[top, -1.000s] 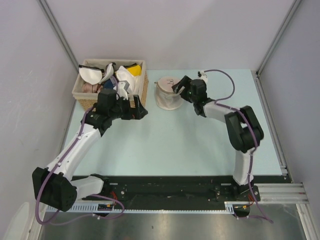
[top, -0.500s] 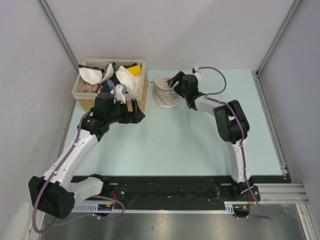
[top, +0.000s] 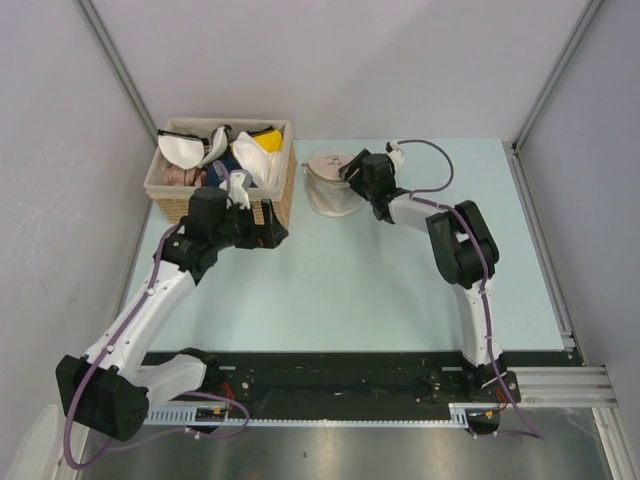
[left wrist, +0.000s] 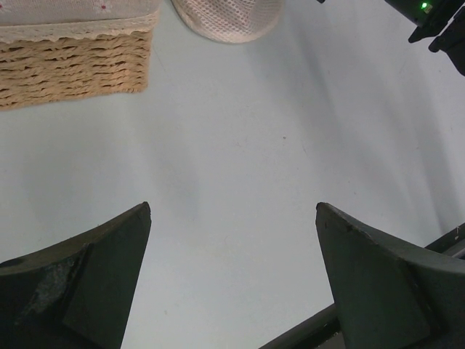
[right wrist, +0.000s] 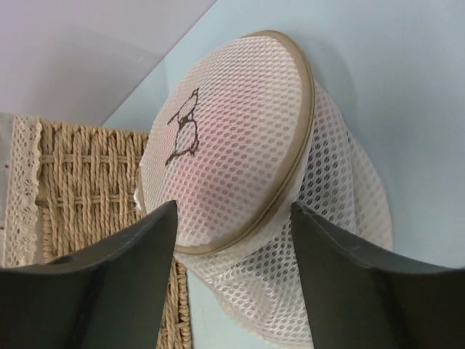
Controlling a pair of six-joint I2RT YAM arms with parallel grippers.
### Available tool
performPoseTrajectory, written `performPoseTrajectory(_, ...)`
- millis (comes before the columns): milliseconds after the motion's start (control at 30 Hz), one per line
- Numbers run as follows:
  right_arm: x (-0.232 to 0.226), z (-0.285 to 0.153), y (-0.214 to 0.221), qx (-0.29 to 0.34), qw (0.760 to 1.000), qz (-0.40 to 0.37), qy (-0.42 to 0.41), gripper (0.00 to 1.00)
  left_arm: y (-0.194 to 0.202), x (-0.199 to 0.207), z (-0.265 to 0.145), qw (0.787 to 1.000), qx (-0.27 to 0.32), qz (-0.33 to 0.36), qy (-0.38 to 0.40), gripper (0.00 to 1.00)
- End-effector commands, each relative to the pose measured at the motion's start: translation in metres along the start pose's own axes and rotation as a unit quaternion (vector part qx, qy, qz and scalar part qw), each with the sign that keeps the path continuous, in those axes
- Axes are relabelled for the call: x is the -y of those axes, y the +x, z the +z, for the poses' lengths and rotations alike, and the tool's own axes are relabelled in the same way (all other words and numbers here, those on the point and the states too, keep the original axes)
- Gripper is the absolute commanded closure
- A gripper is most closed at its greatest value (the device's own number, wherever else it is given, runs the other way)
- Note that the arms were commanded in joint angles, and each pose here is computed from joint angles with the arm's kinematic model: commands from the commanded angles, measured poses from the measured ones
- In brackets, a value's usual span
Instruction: Unzip the laundry bag and remove the bra
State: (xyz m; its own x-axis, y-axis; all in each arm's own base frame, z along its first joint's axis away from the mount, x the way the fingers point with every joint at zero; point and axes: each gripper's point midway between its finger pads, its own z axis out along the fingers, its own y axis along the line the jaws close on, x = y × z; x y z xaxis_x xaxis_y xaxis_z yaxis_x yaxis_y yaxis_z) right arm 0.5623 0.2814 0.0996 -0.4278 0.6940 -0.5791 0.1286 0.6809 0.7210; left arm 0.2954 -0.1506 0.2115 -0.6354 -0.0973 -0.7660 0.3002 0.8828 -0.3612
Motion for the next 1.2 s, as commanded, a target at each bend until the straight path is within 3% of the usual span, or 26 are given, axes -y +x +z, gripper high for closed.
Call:
performPoseTrajectory(0,-0.023,0.008,-0.014,0.006,0.998,0.016,-0.052,0.44,0.000,0.002,-0.007,1.000,0.004,0.010,0.003,0.00)
performPoseTrajectory(33,-0.025,0.007,-0.015,0.006,0.998,0.015,-0.054,0.67,0.000,0.002,-0.008,1.000,0.004,0.009,0.003,0.00)
performPoseTrajectory(100,-0.030,0.000,-0.018,-0.001,0.998,0.009,-0.058,1.00,0.000,0.003,-0.008,1.000,0.008,0.006,0.005,0.00)
performPoseTrajectory(300,-0.027,-0.053,-0.009,-0.062,0.994,-0.011,-0.088,1.00,-0.001,0.009,-0.011,1.000,0.012,-0.002,0.019,0.00)
performPoseTrajectory(467,0.027,-0.119,0.025,-0.153,0.985,-0.049,-0.069,1.00,-0.003,0.011,-0.018,1.000,0.020,0.001,0.022,0.00)
performPoseTrajectory(700,0.057,-0.213,0.006,-0.203,0.970,-0.103,-0.081,1.00,0.002,0.015,-0.019,0.999,0.019,-0.008,0.036,0.00)
performPoseTrajectory(833,0.075,-0.236,0.004,-0.226,0.962,-0.142,-0.056,1.00,0.012,0.025,-0.013,0.998,0.007,-0.019,0.065,0.00)
performPoseTrajectory(900,0.095,-0.236,-0.008,-0.209,0.966,-0.152,0.017,0.59,0.015,0.030,-0.010,0.997,0.001,-0.020,0.071,0.00)
performPoseTrajectory(967,0.099,-0.247,-0.023,-0.178,0.967,-0.170,0.065,0.28,0.012,0.022,-0.010,0.999,0.009,-0.018,0.041,0.00)
performPoseTrajectory(1033,0.083,-0.260,-0.028,-0.145,0.968,-0.194,0.065,0.15,0.003,0.018,-0.017,0.999,0.026,-0.005,0.027,0.00)
performPoseTrajectory(1067,0.075,-0.268,-0.045,-0.100,0.971,-0.203,0.071,0.10,0.001,0.016,-0.018,0.999,0.031,-0.001,0.020,0.00)
performPoseTrajectory(1167,0.062,-0.279,-0.047,-0.080,0.975,-0.200,0.063,0.10,0.001,0.018,-0.014,0.999,0.020,0.004,0.026,0.00)
